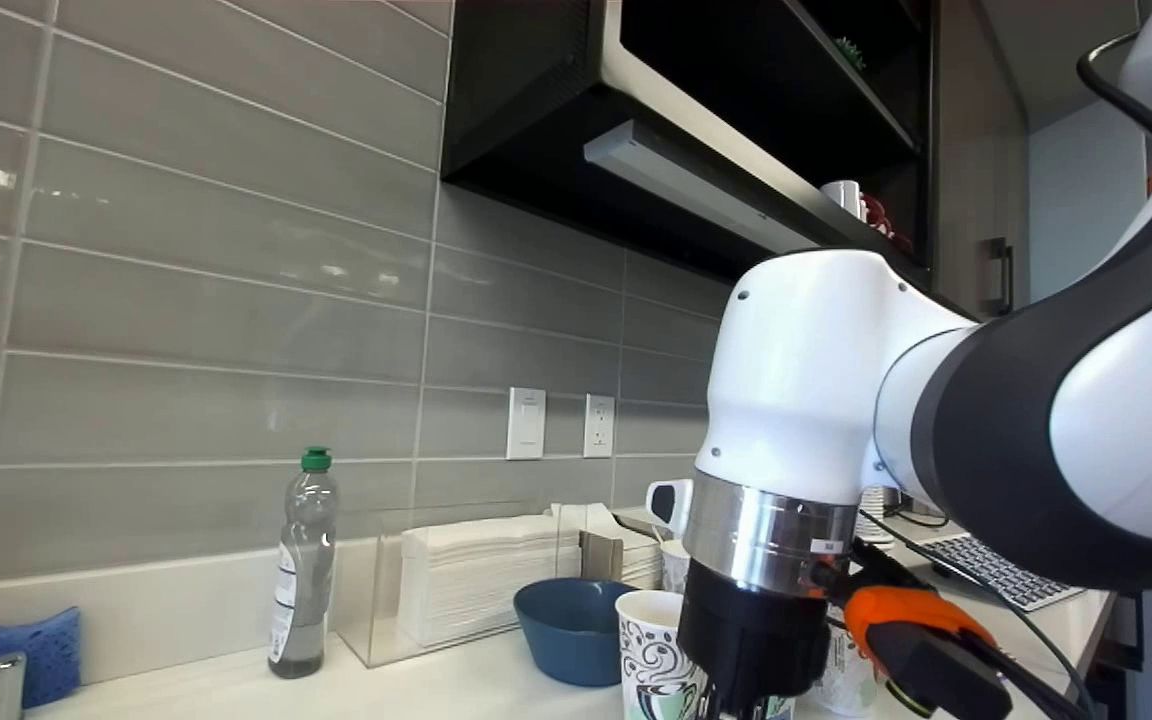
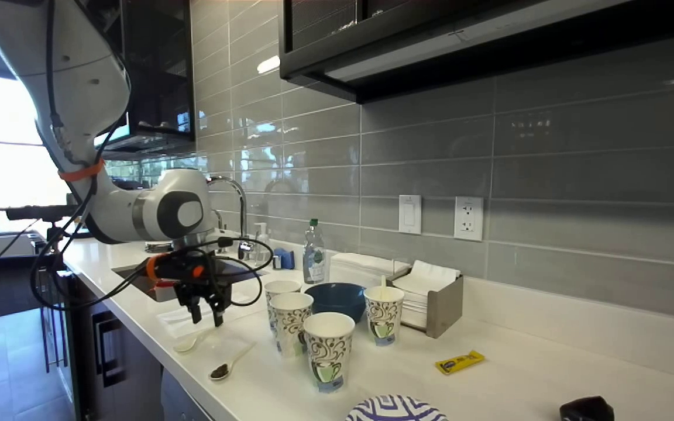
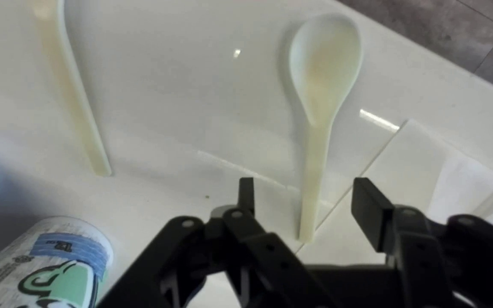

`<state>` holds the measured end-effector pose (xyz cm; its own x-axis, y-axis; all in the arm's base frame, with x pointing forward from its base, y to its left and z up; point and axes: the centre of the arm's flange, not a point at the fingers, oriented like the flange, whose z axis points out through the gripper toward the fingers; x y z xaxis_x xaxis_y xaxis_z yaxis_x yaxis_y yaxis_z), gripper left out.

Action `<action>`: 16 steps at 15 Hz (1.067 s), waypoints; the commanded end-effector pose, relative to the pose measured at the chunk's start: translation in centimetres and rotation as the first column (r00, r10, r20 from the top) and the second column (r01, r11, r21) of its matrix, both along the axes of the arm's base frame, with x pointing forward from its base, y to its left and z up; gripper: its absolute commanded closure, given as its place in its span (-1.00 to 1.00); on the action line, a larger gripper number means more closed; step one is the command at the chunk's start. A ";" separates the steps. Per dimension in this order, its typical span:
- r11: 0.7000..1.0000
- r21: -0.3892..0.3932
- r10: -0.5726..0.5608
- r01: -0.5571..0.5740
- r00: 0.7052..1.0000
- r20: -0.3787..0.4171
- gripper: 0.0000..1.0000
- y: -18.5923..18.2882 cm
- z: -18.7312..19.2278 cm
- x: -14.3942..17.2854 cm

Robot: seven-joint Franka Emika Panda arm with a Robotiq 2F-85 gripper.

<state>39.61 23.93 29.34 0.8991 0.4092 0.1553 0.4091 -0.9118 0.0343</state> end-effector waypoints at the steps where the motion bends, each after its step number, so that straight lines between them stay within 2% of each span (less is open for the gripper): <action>1: 0.999 -0.041 -0.027 0.030 0.998 0.060 -0.90 -1.7 2.2 0.1; 2: 0.998 -0.047 -0.036 0.039 0.997 0.067 -0.97 -2.4 2.5 0.3; 3: 1.000 -0.020 -0.015 0.016 0.999 0.042 -0.67 -1.2 1.5 0.6; 5: 0.999 -0.027 -0.027 0.028 0.998 0.055 -0.93 -2.0 2.2 1.0; 6: 0.999 -0.027 -0.029 0.030 0.998 0.057 -0.98 -2.1 2.3 1.0; 7: 0.999 -0.027 -0.029 0.030 0.998 0.058 -1.00 -2.1 2.3 1.0; 10: 0.993 -0.055 -0.099 0.102 0.993 0.058 -1.00 -5.2 1.6 1.6; 16: 0.988 -0.103 -0.112 0.114 0.993 0.028 -1.00 -9.1 0.2 1.7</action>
<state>41.74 16.15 30.08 0.9373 0.3105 0.1584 0.2958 -0.9489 0.1097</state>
